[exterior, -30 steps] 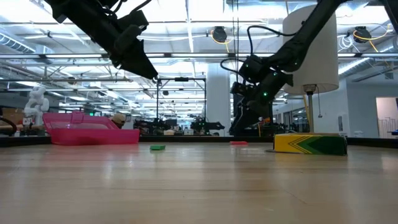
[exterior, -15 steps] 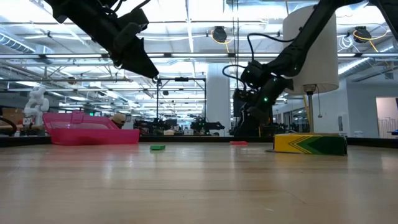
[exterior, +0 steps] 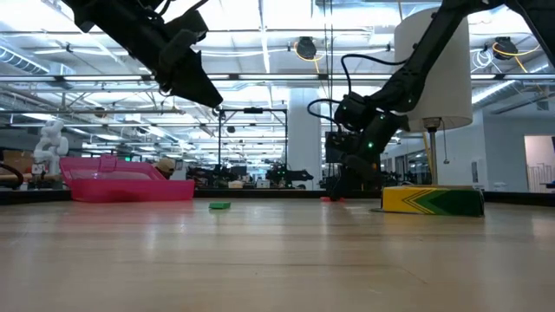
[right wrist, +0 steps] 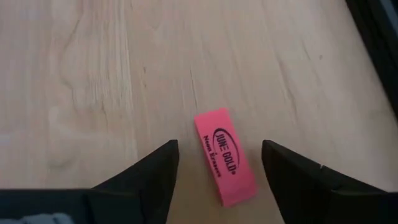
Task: Pack school essentials
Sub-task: Put the pink eraser into the pink supply box
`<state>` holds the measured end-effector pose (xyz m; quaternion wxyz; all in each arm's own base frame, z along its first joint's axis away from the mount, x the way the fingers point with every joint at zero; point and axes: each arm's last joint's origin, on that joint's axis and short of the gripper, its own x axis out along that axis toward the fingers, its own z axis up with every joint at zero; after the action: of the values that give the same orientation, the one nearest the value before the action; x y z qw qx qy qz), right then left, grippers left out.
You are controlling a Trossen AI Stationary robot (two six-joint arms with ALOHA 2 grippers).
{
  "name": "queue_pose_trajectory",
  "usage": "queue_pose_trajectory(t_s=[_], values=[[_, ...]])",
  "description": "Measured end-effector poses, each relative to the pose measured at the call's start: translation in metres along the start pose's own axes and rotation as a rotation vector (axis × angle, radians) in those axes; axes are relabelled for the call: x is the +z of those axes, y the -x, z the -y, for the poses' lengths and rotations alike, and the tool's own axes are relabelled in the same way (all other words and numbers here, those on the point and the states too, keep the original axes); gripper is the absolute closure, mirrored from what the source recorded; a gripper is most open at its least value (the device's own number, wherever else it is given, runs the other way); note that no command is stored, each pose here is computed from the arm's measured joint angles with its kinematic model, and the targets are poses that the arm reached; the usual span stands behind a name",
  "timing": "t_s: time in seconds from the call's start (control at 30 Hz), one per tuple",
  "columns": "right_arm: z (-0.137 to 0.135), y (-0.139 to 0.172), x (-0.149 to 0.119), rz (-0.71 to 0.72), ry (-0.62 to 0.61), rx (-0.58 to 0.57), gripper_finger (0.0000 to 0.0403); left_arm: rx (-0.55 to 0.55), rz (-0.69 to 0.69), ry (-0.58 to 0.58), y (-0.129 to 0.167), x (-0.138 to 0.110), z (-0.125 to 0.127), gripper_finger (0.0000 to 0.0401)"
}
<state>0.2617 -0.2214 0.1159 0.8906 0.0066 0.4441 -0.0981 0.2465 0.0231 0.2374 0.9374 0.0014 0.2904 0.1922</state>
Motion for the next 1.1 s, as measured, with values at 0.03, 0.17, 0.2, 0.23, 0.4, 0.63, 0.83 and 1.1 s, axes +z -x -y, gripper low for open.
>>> queue_pose_trajectory(t_s=[0.03, 0.17, 0.2, 0.23, 0.4, 0.63, 0.83, 1.1], values=[[0.000, 0.000, 0.000, -0.006, -0.026, 0.003, 0.0188, -0.004, 0.000, -0.002, 0.000, 0.000, 0.000, 0.0178], [-0.001, 0.001, -0.002, -0.022, -0.083, 0.011, 0.0229, -0.009, 0.006, -0.002, 0.000, 0.001, 0.000, 0.0178], [-0.001, 0.001, -0.002, -0.024, -0.098, 0.012, 0.0239, -0.009, 0.008, -0.001, 0.000, 0.001, 0.000, 0.0178], [-0.001, 0.002, 0.000, -0.029, -0.114, 0.013, 0.0248, -0.010, 0.008, -0.001, 0.000, 0.001, 0.000, 0.0178], [-0.004, 0.004, 0.003, -0.075, -0.146, 0.059, 0.0273, -0.014, 0.009, -0.001, 0.000, 0.001, 0.001, 0.0178], [-0.018, 0.001, 0.009, -0.122, -0.112, 0.020, 0.0292, -0.015, 0.010, -0.008, 0.000, 0.001, 0.001, 0.0178], [-0.020, 0.000, 0.010, -0.130, -0.109, 0.008, 0.0318, -0.015, 0.011, -0.010, 0.000, 0.001, 0.001, 0.0178], [-0.023, 0.001, 0.012, -0.124, -0.099, 0.006, 0.0331, -0.014, 0.011, -0.012, 0.000, 0.001, 0.001, 0.0178]])
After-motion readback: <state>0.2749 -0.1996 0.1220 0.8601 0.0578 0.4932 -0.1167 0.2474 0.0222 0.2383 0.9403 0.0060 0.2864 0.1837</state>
